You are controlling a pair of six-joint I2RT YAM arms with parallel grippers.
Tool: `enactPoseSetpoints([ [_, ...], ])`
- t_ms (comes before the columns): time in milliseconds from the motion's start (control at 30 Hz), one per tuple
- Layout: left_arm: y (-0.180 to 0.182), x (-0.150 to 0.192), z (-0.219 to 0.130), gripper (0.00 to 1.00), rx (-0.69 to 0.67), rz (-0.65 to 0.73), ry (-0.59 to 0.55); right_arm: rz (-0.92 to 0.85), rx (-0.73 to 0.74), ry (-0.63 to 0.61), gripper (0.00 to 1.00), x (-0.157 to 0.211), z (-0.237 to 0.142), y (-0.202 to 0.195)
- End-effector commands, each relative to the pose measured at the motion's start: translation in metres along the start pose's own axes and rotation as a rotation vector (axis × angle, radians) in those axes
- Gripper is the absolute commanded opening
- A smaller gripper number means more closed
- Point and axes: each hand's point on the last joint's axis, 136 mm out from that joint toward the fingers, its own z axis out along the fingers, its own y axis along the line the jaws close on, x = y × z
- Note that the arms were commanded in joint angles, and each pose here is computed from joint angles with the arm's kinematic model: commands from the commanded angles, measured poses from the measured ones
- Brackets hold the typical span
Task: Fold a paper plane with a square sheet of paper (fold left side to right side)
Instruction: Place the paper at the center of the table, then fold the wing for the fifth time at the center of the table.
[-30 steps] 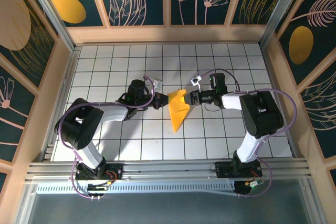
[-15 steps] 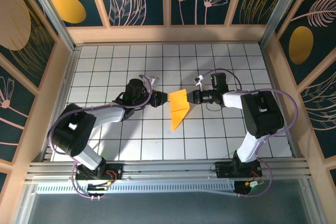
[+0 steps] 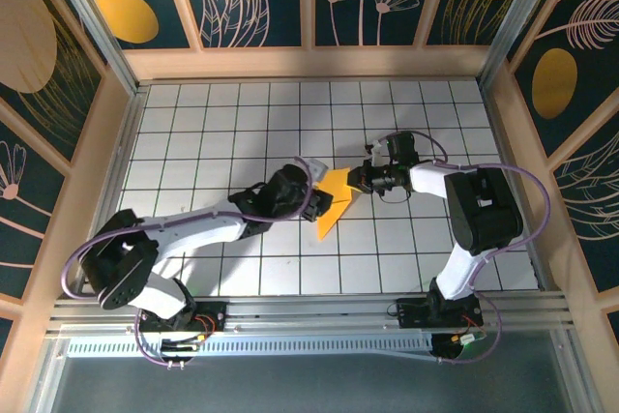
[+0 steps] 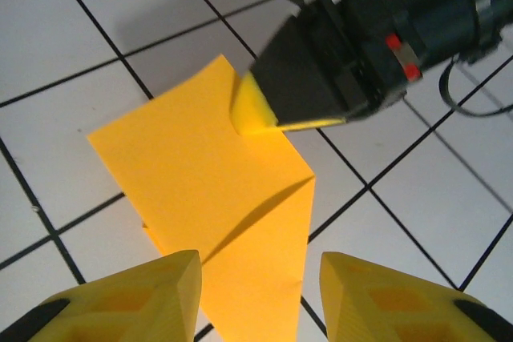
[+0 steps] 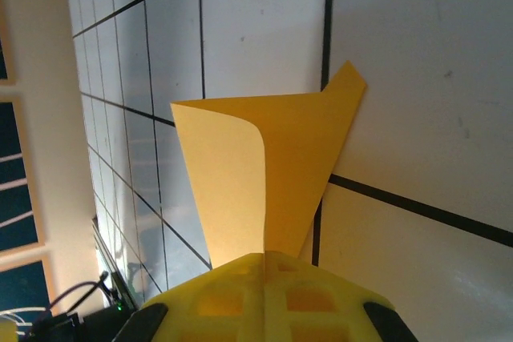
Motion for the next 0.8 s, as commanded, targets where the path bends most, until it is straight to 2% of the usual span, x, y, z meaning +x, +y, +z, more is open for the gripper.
enactPoseSetpoints([
  [0,0.004,0.023,0.011,0.45,-0.164,0.097,0.104,0.053,0.012,-0.009,0.00,-0.006,-0.002,0.007],
  [100,-0.012,0.033,0.025,0.47,-0.208,0.153,0.153,0.063,0.018,-0.011,0.00,-0.007,-0.002,0.006],
  [300,-0.016,0.058,0.050,0.51,-0.340,0.245,0.252,0.062,0.028,-0.012,0.00,-0.010,-0.001,0.006],
  [500,-0.002,0.067,0.059,0.55,-0.464,0.291,0.285,0.069,0.031,-0.010,0.00,-0.010,0.000,0.004],
  [767,0.005,0.077,0.068,0.54,-0.501,0.286,0.295,0.072,0.039,-0.006,0.00,-0.009,0.002,0.002],
])
